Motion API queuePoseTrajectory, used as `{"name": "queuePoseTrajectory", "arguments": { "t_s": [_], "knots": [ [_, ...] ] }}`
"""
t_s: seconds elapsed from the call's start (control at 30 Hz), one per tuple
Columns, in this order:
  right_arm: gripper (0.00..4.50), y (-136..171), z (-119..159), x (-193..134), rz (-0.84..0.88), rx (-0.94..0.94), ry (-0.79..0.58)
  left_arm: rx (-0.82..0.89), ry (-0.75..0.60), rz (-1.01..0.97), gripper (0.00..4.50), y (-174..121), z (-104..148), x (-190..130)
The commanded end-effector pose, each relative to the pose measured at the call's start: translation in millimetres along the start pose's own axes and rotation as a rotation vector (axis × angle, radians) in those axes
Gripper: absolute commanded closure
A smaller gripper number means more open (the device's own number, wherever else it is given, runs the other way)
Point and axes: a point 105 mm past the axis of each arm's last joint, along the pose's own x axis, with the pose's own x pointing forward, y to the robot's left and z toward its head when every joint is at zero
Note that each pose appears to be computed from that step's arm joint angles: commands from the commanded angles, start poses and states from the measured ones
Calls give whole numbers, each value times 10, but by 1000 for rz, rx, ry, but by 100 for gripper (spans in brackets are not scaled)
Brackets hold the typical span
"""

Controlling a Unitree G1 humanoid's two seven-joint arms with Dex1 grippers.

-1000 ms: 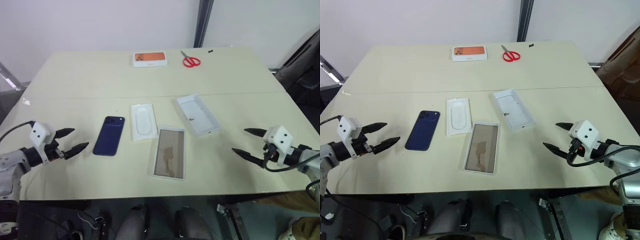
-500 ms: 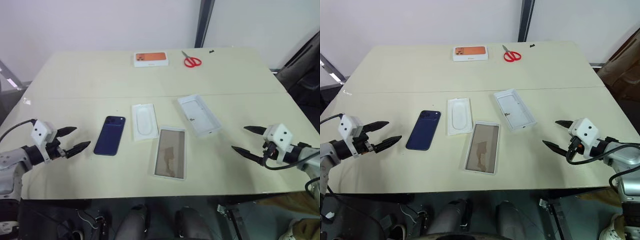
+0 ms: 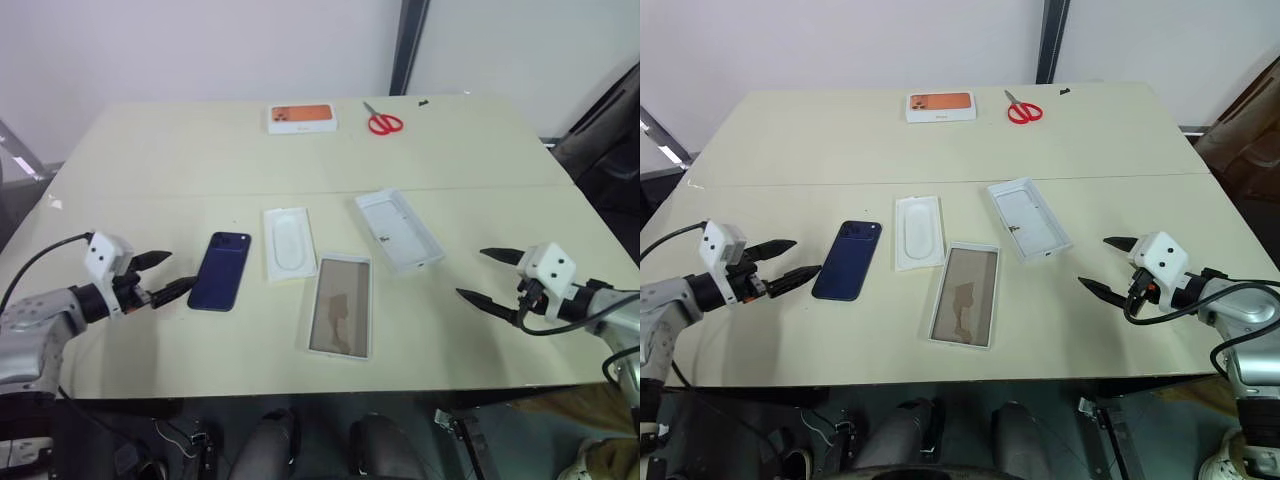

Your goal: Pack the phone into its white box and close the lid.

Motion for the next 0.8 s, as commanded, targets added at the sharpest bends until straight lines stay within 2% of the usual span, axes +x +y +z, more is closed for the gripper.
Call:
{"name": "queuePoseTrajectory", "arguments": {
  "t_s": [0.03, 0.27, 0.4, 0.6, 0.8],
  "knots": [
    [1, -1, 293, 94, 21, -108, -53, -21, -19, -26, 0, -118, 151, 147],
    [1, 179, 509, 360, 125, -253, -66, -100, 55, -7, 0, -254, 122, 510],
    [1, 208, 670, 456, 141, -244, -121, -271, 33, -30, 0, -377, 228, 743],
    [1, 209, 724, 523, 135, -228, -145, -450, 46, -102, 0, -617, 291, 931],
    [1, 232, 720, 543, 132, -220, -152, -512, 55, -69, 0, -682, 328, 1101]
  ]
}}
